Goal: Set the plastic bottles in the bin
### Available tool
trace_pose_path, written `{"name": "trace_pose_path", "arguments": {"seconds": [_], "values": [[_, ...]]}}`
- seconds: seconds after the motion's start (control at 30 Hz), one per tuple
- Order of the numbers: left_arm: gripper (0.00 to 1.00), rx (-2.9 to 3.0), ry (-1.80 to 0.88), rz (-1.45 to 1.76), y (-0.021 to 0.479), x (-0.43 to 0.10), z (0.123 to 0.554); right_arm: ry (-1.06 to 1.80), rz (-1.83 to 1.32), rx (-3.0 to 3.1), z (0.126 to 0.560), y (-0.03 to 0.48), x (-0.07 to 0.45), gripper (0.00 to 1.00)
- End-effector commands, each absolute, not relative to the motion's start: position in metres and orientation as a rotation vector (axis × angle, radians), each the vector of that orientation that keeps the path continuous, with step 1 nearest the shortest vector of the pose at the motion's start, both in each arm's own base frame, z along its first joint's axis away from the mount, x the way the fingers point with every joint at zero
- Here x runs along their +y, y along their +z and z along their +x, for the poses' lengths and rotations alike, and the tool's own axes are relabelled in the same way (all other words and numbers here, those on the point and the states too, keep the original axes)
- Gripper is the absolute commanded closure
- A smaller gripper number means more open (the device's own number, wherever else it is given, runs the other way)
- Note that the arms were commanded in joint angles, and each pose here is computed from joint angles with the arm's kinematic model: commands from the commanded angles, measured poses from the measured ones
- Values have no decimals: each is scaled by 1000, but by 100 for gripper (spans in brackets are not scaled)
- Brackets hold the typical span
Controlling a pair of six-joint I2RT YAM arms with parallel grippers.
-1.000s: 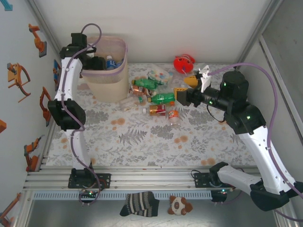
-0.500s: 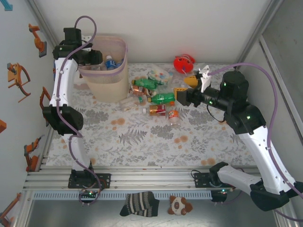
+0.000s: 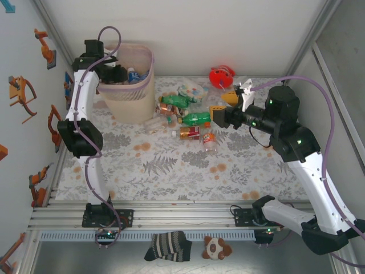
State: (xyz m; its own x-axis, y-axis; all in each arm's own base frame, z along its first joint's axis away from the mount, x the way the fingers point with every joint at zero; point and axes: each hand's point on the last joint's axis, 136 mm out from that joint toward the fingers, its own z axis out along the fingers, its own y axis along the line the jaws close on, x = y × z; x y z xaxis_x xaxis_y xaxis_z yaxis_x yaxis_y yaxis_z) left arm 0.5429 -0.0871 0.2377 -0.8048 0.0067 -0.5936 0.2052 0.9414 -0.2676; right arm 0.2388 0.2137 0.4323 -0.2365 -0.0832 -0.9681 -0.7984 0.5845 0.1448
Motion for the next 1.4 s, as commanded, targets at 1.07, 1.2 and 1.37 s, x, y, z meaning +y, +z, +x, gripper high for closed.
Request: {"name": "trace_pose_path", "arguments": {"seconds": [1.07,1.2,1.37], "values": [[67,2075,-453,503,389,-147,455,812,-726,1677,242,439,218,31],[66,2028,-424,638,390,-171,434,814,-726,1674,242,440,218,31],[63,1971,-357,843,376,-205,406,813,-727,1673,243,440,219,31]]}}
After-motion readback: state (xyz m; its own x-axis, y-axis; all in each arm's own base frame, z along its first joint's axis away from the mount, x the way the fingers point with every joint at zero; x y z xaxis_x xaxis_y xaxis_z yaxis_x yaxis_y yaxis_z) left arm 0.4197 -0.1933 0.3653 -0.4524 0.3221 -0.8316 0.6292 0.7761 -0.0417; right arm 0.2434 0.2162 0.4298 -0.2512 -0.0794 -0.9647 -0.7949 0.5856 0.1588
